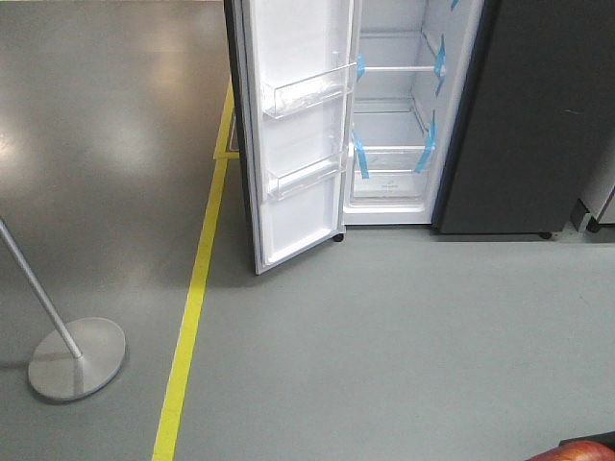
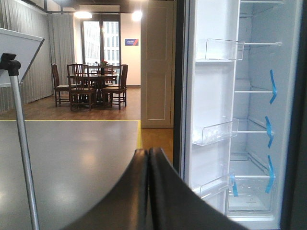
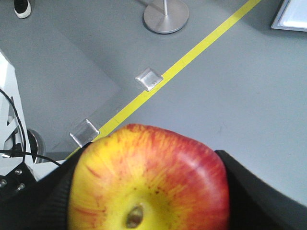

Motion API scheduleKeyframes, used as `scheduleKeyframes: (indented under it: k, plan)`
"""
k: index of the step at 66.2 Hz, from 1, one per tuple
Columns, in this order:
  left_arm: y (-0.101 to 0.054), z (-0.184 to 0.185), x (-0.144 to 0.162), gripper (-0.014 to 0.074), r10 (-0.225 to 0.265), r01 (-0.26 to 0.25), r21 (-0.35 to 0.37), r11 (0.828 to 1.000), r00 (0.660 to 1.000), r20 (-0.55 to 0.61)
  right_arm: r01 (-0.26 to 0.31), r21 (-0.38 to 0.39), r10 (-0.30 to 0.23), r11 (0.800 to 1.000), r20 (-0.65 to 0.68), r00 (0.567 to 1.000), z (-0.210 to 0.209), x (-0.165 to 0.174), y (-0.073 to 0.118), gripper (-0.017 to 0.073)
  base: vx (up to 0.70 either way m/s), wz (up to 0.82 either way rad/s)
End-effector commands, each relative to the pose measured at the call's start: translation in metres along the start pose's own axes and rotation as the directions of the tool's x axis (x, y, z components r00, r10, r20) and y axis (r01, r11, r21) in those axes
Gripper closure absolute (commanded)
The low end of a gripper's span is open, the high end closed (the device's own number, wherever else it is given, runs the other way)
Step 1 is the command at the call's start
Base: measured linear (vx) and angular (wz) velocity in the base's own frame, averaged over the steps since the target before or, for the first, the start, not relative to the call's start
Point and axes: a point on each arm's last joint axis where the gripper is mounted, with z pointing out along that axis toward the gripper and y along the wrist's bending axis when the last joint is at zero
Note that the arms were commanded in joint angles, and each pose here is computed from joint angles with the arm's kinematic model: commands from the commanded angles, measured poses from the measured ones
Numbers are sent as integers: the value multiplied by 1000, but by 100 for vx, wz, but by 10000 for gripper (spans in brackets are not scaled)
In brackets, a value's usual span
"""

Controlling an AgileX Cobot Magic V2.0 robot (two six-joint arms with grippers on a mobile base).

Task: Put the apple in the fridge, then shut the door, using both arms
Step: 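Drive the base closer to the open fridge, apple held in right gripper, then approach the fridge door shelves with the base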

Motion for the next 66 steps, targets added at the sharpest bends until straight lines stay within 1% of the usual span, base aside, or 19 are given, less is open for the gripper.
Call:
scheduleKeyframes:
  k: [1,66]
  plan:
    - [0,-1,2,599,-12,12,6,1000,998,58,6,2,-6,1000,78,997,-6,-10,1,409,13,0]
    - [0,-1,2,599,-12,12,6,1000,998,58,6,2,-6,1000,78,997,-6,-10,1,409,13,0]
